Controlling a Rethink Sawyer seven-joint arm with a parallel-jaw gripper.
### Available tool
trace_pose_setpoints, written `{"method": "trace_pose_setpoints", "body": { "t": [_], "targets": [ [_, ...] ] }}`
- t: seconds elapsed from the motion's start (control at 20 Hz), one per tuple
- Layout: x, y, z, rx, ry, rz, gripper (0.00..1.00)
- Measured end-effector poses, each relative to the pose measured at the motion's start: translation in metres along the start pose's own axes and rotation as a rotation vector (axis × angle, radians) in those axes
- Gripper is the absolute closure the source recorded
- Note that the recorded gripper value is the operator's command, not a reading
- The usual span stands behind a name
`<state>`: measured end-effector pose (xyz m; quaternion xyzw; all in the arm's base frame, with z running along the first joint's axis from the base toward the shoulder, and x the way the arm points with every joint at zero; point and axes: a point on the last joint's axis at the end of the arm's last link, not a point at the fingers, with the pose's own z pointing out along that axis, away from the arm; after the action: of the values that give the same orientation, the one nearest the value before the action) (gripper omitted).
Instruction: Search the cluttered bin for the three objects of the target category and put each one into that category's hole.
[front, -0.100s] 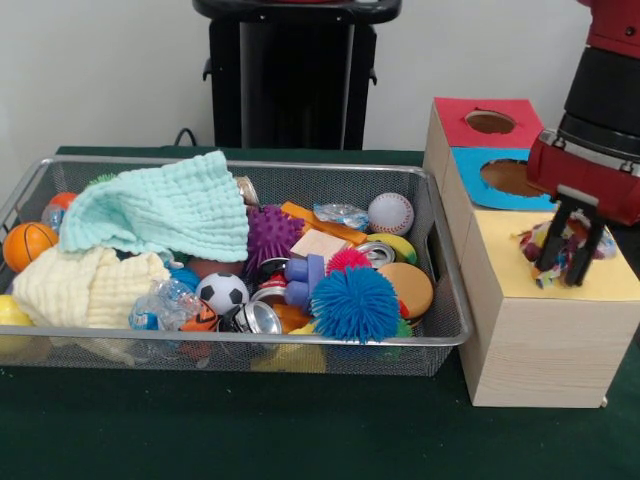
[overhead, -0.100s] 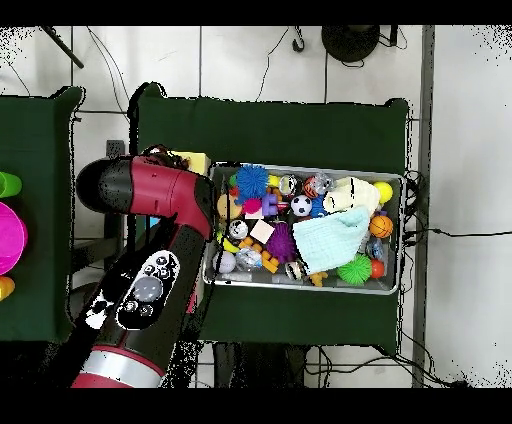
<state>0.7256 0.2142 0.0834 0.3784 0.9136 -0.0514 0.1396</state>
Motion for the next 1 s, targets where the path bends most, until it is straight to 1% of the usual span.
{"method": "trace_pose_setpoints", "body": {
  "t": [0.65,1.0],
  "targets": [
    [-0.013,-0.003,0.001,-0.002,-0.004,0.015,0.00],
    [-0.017,-0.002,-0.008,-0.012,-0.008,0.022,0.00]
  ]
}}
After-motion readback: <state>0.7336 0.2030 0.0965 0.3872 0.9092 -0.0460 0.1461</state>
